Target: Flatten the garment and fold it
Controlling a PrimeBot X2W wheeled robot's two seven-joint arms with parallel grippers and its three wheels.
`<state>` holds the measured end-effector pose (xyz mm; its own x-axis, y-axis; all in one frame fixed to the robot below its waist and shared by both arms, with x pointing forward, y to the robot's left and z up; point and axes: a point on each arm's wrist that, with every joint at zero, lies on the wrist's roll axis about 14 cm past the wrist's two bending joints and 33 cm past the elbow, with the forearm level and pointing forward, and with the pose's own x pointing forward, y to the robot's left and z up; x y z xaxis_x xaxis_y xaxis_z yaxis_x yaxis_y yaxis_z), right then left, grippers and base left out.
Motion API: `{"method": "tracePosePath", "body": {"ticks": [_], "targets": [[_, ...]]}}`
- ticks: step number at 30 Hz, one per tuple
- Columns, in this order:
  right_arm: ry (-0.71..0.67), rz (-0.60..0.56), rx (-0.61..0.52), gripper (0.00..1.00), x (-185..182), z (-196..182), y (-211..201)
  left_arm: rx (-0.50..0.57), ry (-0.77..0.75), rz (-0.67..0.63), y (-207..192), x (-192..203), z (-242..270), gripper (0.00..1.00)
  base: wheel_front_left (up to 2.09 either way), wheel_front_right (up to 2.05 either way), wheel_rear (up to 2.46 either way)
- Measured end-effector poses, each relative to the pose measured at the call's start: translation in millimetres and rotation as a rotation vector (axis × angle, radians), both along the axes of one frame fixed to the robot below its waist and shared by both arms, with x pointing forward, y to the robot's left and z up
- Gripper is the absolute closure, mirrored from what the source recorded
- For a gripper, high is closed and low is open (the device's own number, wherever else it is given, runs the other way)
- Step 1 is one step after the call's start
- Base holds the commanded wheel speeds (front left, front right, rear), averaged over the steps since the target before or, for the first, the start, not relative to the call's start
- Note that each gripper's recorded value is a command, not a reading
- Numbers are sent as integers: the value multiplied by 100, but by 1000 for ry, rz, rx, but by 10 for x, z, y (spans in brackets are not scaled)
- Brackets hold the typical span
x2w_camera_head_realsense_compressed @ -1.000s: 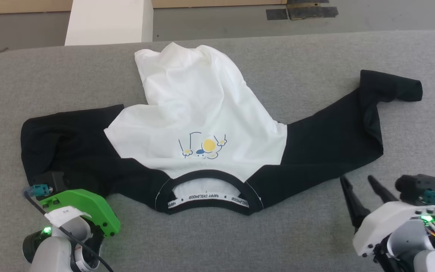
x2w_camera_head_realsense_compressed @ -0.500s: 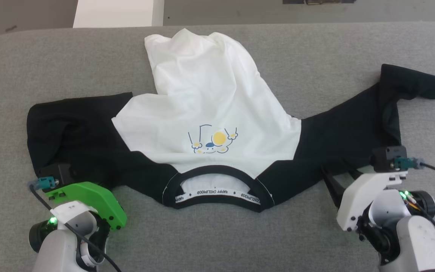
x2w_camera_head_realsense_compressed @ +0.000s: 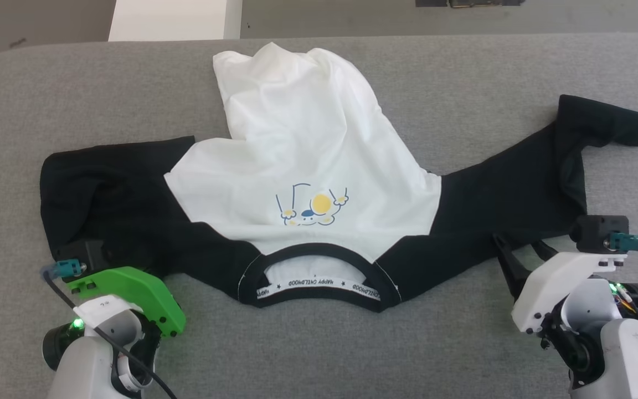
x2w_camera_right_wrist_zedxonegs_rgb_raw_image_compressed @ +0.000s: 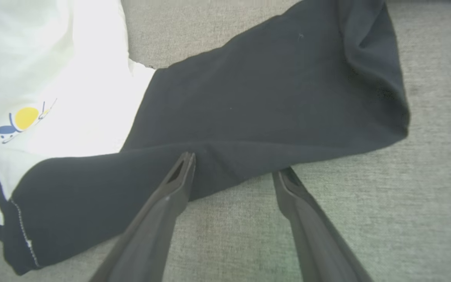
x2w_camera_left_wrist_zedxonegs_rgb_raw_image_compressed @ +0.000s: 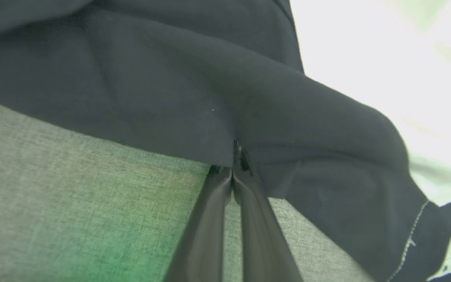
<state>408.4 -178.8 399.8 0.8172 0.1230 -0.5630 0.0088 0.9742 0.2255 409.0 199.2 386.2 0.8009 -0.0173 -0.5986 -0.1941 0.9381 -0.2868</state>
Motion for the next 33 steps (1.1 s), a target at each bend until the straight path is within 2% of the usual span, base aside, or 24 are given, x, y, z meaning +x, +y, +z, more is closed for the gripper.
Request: {"method": "tracePosePath", "body": {"ticks": [1, 3, 4, 6, 14, 21, 24, 27, 29, 33], "targets": [[-4, -6, -1, 7, -4, 10, -20, 2, 0, -2, 1, 2, 0, 100, 0, 0, 0], [-1, -11, 4, 42, -22, 5, -32, 1, 1, -5, -5, 1, -1, 100, 0, 0, 0], [0, -13, 8, 63, -29, 1, -32, 1, 0, -7, -13, 3, 1, 100, 0, 0, 0], [8, -11, 10, 100, -45, -20, -24, -1, 0, -11, -24, 6, 4, 100, 0, 0, 0], [-25, -2, 26, 100, 10, 10, 46, -2, -5, -14, -33, 12, 19, 100, 0, 0, 0], [-235, -12, 35, 100, 201, 545, 46, -22, -101, 7, -6, 40, 229, 100, 0, 0, 0], [-333, -15, 26, 100, 246, 862, 21, -83, -242, 28, -16, 152, 575, 100, 0, 0, 0], [-419, -18, 14, 100, 255, 1177, -12, -194, -400, 40, -78, 242, 1002, 100, 0, 0, 0], [-458, -17, -11, 100, 240, 1362, -39, -275, -489, 19, -160, 276, 1295, 100, 0, 0, 0], [-483, -9, -79, 100, 221, 1585, -79, -358, -593, -59, -313, 346, 1786, 100, 0, 0, 0]]}}
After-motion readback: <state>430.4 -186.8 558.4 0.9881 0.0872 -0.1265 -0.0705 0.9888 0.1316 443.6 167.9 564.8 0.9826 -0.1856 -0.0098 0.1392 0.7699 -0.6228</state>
